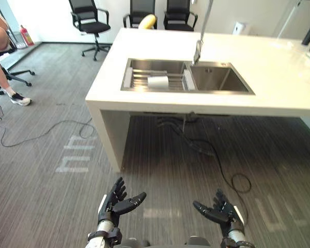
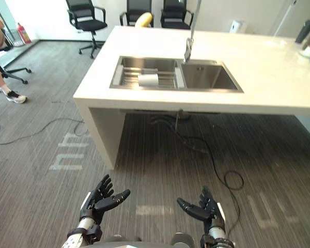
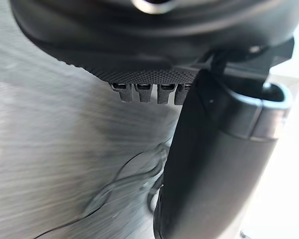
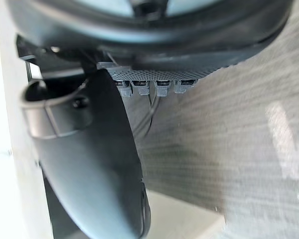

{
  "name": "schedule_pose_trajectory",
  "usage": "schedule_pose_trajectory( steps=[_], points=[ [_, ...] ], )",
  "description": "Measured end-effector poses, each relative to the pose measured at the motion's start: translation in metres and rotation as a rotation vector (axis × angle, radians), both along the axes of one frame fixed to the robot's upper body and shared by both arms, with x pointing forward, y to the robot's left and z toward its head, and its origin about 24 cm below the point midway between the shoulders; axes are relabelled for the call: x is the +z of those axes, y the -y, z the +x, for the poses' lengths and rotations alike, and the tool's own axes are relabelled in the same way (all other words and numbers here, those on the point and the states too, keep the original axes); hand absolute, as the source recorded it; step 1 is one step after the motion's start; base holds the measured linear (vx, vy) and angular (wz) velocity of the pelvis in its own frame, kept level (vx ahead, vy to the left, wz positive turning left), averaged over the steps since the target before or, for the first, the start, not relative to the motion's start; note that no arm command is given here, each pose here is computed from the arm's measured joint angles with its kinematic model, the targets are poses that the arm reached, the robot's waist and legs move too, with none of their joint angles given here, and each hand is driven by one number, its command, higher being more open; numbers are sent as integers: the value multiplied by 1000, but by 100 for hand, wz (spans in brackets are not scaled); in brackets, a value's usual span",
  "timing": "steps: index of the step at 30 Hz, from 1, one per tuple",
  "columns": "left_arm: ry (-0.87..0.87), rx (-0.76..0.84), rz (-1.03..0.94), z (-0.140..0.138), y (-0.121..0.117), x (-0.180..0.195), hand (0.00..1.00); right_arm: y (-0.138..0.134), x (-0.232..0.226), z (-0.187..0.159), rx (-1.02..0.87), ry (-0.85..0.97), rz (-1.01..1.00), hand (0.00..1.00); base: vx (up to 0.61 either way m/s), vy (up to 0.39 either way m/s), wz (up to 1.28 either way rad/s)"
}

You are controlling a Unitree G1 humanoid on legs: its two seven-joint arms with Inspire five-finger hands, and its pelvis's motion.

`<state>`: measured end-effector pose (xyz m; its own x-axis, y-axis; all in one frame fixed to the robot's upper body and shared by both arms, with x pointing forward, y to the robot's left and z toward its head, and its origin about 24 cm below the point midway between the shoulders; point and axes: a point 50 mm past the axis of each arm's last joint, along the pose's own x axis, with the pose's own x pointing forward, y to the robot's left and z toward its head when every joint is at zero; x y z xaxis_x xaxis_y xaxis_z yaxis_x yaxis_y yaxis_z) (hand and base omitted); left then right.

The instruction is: Walk over to the sink, pick up the cup, carry it to the dishwasher, place the cup inside the dishwasher, then close the dishwasher door

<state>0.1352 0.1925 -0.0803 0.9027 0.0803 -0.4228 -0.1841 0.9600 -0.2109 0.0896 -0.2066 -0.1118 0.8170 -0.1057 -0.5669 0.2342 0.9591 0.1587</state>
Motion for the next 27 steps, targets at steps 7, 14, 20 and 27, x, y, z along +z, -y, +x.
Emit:
schedule_pose_trajectory(
  steps=[7, 14, 20, 27],
  points=[
    [298, 13, 28, 36, -3, 60, 100, -5, -2, -13, -11, -22, 25, 100, 487, -150, 57],
    [512, 129, 68, 47, 7, 108, 100, 0, 1, 10, 11, 5, 10, 100, 396, -254, -2],
    [884, 365, 164, 33, -11, 176, 100, 16, -9, -10, -19, -93, -15, 100, 276, -113, -16],
    [1039, 199, 94, 32, 14, 199, 100, 26, -10, -10, -6, -117, -42, 100, 304, 117, -21]
  ],
)
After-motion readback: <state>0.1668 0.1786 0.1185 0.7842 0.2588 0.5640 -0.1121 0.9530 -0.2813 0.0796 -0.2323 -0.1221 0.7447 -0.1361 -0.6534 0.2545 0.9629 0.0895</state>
